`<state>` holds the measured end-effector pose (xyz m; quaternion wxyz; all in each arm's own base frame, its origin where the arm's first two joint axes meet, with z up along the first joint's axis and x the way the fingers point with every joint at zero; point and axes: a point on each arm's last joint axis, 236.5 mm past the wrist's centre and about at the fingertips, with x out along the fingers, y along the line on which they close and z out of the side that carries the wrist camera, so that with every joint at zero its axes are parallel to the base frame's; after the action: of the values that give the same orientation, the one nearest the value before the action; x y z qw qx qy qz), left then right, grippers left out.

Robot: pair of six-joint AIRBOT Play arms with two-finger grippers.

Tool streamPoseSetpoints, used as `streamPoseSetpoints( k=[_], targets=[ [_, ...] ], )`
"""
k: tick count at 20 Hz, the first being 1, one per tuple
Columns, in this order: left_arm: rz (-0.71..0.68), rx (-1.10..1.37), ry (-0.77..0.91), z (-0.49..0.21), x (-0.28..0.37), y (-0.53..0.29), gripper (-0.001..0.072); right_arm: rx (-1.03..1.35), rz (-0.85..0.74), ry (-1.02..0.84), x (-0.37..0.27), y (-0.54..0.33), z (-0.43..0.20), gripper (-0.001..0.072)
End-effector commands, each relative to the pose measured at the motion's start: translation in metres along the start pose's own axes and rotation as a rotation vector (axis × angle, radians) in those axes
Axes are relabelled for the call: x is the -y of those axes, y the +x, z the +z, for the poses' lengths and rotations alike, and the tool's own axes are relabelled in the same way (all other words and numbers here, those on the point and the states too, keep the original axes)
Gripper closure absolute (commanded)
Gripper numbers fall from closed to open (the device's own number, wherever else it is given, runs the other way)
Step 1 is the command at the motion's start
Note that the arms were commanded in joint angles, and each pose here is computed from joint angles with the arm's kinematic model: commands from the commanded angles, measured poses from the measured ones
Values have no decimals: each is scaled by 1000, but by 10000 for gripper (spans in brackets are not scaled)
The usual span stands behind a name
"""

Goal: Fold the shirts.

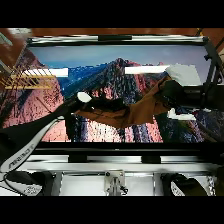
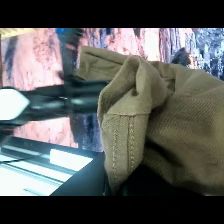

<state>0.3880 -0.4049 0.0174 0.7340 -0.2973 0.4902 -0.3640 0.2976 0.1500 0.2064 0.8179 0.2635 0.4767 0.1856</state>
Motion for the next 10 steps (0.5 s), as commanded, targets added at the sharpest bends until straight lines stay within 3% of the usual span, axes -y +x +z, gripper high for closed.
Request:
streamPoseSetpoints(
  k=[1,5,10],
  targets=[
    [21,124,143,51,16,-69,677,-34,-15,8,8,25,6,650],
    [135,419,354,122,44,-221,676,-25,66,-64,-30,98,15,650],
    [302,840,395,156,58,-421,675,-85,184,-85,-81,219,-24,650]
  ],
)
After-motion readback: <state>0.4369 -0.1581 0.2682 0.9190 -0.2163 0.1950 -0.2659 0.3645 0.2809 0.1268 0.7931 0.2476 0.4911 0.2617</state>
